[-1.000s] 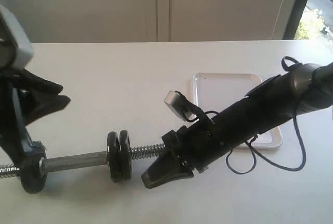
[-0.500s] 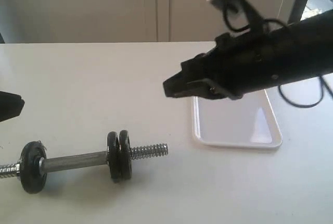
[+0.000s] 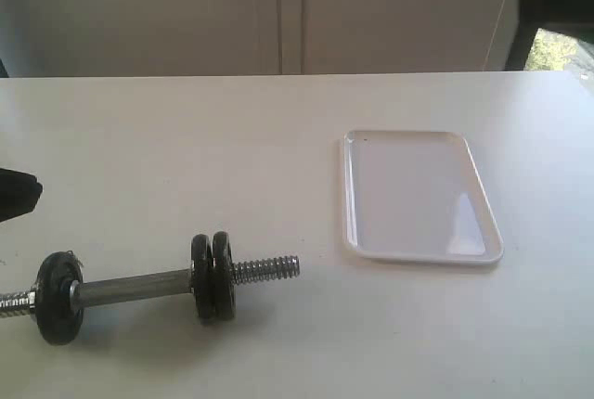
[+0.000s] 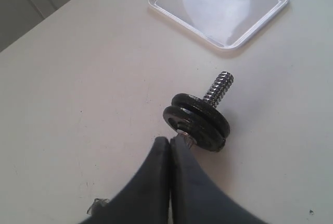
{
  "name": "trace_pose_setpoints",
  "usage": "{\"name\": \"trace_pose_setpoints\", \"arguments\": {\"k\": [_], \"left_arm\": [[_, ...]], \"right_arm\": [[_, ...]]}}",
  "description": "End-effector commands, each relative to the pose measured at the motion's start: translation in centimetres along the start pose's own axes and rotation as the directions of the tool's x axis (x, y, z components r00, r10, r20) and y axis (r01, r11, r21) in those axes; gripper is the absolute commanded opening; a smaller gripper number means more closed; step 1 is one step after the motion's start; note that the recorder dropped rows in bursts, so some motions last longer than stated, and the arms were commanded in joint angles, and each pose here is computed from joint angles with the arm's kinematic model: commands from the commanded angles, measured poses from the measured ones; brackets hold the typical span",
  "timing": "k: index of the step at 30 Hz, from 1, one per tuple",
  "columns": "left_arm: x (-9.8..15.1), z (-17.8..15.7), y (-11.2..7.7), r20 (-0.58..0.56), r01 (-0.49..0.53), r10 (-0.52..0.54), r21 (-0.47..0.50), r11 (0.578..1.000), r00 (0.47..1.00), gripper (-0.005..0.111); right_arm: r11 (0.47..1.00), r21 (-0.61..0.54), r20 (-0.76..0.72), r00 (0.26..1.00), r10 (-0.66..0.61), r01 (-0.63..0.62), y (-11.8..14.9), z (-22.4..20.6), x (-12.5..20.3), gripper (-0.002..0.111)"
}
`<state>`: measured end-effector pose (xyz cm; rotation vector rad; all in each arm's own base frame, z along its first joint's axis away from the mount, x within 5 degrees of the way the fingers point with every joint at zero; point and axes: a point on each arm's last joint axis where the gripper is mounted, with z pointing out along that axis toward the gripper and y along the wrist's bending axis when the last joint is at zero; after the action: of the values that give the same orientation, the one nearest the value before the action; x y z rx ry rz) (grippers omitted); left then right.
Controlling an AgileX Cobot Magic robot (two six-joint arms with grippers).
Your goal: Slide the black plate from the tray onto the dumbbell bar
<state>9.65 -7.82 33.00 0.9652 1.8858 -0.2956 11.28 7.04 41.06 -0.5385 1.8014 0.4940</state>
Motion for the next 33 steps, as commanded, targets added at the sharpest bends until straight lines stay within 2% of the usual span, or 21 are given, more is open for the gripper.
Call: {"name": "trace_pose_setpoints", "arguments": {"k": [1, 6, 11, 15, 25, 29, 33], "left_arm": [[0.0, -0.4, -0.1, 0.012, 0.006, -0.007, 0.004, 1.000, 1.000, 0.000], [0.1, -1.5, 0.2, 0.054, 0.038, -0.036, -0.037, 0.999, 0.998, 0.000], [0.6, -4.6, 0.8, 0.153, 0.092, -0.065, -0.182, 0.979, 0.986, 0.000], [1.2, -7.2, 0.5, 0.236, 0.129, -0.059, -0.290, 0.948, 0.970, 0.000], [2.8, -12.1, -2.0, 0.400, 0.193, 0.026, -0.497, 0.846, 0.916, 0.000], [3.3, -13.2, -3.1, 0.435, 0.208, 0.062, -0.545, 0.812, 0.898, 0.000], [3.6, -13.7, -3.7, 0.454, 0.212, 0.085, -0.564, 0.798, 0.887, 0.000]], "right_arm": [[0.997, 0.057, 0.037, 0.998, -0.053, 0.051, 0.2, -2.8, 0.2, 0.000], [0.996, 0.060, 0.072, 0.995, -0.066, 0.062, 0.5, -4.1, 0.3, 0.000], [0.996, 0.057, 0.079, 0.995, -0.066, 0.061, 0.6, -4.4, 0.3, 0.000], [0.996, 0.057, 0.079, 0.995, -0.066, 0.061, 0.6, -4.4, 0.3, 0.000], [0.996, 0.057, 0.079, 0.995, -0.066, 0.061, 0.6, -4.4, 0.3, 0.000], [0.996, 0.057, 0.079, 0.995, -0.066, 0.061, 0.6, -4.4, 0.3, 0.000], [0.996, 0.057, 0.079, 0.995, -0.066, 0.061, 0.6, -4.4, 0.3, 0.000]]}}
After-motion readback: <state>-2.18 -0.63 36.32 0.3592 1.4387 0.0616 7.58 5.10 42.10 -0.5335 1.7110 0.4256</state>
